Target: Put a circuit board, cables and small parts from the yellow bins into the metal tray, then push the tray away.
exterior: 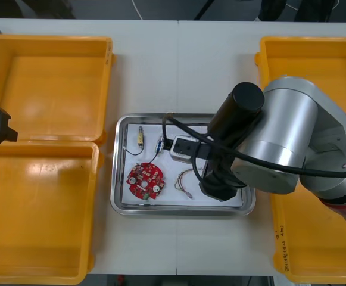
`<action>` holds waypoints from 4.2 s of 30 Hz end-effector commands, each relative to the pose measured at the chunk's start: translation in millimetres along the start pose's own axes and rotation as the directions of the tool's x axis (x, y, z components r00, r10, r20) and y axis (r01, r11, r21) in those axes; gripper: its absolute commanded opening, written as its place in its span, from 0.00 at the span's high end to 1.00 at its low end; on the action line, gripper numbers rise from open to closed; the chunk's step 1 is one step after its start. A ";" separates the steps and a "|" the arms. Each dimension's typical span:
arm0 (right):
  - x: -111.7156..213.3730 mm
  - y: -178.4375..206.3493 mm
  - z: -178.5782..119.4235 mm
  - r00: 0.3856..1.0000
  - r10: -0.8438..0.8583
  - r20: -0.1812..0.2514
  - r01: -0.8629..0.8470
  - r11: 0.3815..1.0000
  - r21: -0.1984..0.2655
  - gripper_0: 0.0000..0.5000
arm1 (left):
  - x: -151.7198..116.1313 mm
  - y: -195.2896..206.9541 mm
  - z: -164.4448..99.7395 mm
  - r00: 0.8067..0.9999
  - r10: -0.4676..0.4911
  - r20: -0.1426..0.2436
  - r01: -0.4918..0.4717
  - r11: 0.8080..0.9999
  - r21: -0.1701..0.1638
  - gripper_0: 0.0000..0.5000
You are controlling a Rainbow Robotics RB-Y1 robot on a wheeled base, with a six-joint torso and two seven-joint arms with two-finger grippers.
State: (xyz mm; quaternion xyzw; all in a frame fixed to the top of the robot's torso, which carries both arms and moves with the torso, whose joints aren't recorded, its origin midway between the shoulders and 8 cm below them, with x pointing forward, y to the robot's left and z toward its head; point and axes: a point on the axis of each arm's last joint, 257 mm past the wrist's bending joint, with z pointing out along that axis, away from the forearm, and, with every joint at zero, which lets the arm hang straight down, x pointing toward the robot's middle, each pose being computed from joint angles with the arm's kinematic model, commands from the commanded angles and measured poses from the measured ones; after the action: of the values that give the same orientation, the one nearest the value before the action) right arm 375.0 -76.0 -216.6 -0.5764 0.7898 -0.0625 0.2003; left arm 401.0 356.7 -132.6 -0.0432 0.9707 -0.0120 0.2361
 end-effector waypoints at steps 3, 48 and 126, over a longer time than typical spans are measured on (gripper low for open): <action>-24.8 16.7 5.6 0.975 -0.220 0.028 0.219 0.975 0.033 0.00 | 6.4 23.0 -10.2 0.995 0.100 -0.001 -0.100 0.994 -0.052 0.00; -39.4 84.6 85.4 0.944 -0.327 -0.033 0.328 0.944 0.032 0.00 | 12.5 21.6 -4.9 0.996 0.092 -0.013 -0.093 0.995 -0.043 0.00; -99.1 -94.4 54.7 0.938 -0.331 -0.101 0.344 0.869 0.356 1.00 | 12.5 21.6 -4.9 0.996 0.092 -0.013 -0.093 0.995 -0.043 0.00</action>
State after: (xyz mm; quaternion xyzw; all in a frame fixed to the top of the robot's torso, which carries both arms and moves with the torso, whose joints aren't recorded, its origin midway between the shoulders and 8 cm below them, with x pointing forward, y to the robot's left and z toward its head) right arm 500.2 -30.7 -230.2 -0.6493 0.6713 -0.2521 0.2536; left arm 390.4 364.7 -145.3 -0.0282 0.9749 -0.0030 0.2209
